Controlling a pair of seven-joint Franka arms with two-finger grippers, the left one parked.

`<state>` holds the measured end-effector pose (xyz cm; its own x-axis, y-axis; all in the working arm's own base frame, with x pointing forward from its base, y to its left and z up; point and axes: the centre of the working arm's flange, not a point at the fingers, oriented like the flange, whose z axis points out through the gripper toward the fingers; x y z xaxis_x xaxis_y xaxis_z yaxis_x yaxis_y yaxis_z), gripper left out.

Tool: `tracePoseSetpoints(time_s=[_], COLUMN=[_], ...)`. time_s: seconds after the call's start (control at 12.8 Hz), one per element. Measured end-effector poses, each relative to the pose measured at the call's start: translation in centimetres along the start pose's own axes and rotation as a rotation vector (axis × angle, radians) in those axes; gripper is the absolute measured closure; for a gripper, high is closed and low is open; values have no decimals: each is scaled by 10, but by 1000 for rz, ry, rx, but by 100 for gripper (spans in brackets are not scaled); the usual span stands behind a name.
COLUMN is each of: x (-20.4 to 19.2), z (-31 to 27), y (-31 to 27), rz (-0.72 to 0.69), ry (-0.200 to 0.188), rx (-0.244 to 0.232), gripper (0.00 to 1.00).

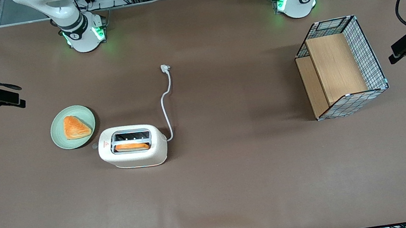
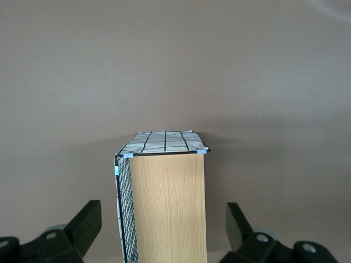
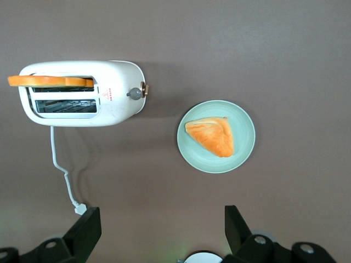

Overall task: Press toaster button with right arm
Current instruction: 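Move the right gripper in over the green plate toward the toaster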

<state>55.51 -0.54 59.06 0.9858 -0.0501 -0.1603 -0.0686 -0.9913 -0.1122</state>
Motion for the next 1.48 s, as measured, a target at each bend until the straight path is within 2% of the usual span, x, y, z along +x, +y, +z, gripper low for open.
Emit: tracePoseSetpoints(time_s=[0.39, 1.48], x=[9, 11], z=[25, 50], y=[-22, -14], rz=[-36, -16], ry=[-49, -92], rx=[-1, 22], gripper=[0, 0])
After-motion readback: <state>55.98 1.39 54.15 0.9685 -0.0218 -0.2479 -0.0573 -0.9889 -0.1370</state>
